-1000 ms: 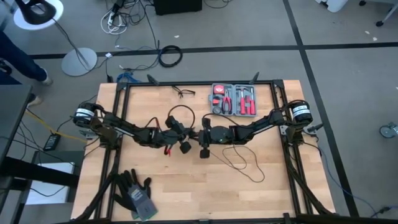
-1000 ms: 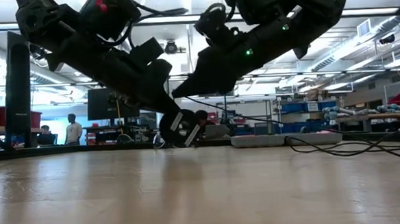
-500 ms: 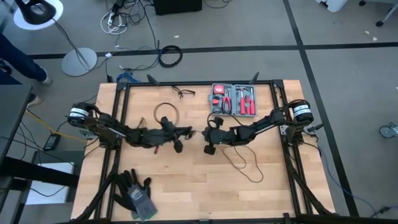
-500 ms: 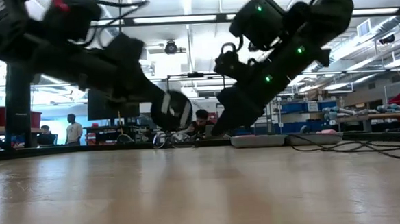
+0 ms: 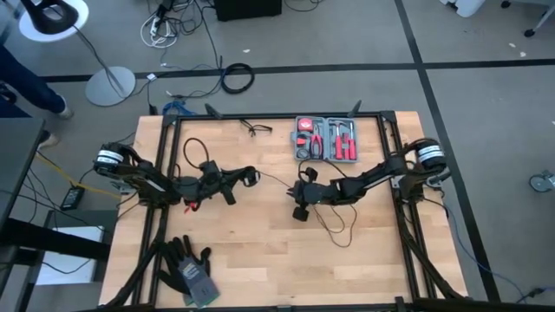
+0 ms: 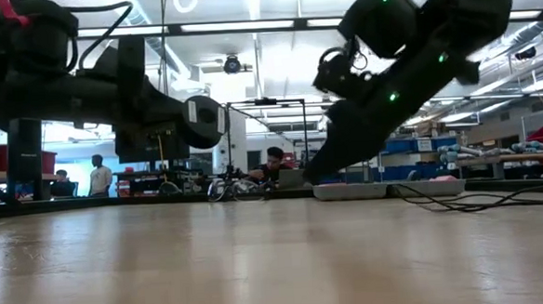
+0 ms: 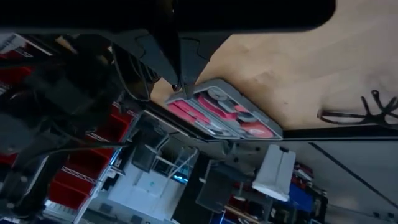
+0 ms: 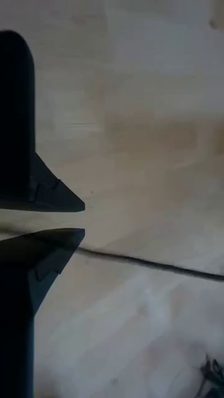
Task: Coil cords
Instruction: Coil the black wire onto the spool
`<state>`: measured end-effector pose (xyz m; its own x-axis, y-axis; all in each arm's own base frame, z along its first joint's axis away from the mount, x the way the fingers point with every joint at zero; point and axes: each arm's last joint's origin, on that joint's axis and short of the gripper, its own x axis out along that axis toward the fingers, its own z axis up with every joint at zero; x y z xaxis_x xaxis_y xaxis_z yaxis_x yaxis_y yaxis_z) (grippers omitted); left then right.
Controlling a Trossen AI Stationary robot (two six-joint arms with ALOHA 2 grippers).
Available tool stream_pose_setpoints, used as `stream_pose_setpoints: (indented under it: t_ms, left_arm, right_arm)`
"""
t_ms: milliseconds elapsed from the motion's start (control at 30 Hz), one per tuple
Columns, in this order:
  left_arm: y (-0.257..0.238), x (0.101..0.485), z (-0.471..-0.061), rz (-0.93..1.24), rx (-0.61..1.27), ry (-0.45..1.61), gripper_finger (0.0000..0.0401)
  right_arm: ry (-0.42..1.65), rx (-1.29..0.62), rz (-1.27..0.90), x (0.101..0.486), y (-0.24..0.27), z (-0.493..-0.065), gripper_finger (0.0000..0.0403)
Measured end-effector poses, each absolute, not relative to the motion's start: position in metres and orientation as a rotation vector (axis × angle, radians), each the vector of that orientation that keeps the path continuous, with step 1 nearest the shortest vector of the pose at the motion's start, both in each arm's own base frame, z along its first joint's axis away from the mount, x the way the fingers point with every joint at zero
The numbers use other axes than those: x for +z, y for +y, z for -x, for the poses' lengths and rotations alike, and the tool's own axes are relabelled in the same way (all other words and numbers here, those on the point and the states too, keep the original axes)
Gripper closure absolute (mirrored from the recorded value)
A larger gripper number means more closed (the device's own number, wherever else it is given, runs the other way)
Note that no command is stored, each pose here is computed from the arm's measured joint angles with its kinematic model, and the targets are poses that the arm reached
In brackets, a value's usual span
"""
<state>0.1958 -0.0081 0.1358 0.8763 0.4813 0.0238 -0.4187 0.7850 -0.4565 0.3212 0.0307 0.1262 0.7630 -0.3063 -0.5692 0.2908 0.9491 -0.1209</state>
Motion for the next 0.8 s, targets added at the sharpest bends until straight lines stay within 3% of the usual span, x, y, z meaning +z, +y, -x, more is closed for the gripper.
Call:
stream_pose_setpoints:
  t_ms: [233, 400, 667, 800]
  left_arm:
    - [-0.008, 0.135, -0.195, 0.454, 0.492, -0.141, 0.0401]
    - [-0.008, 0.135, -0.195, 0.454, 0.492, -0.141, 0.0401]
    - [-0.008, 0.135, -0.195, 0.453, 0.492, -0.14, 0.0401]
    - [-0.008, 0.136, -0.195, 0.453, 0.493, -0.142, 0.0401]
  right_arm:
    - [0.671, -0.377, 0.053, 0.155, 0.024, -0.303, 0.0351]
    - [0.612, -0.418, 0.023, 0.146, 0.017, -0.292, 0.0343]
    - [0.266, -0.422, -0.185, 0.125, 0.011, -0.254, 0.0307]
    - [0.248, -0.412, -0.187, 0.125, 0.011, -0.252, 0.0281]
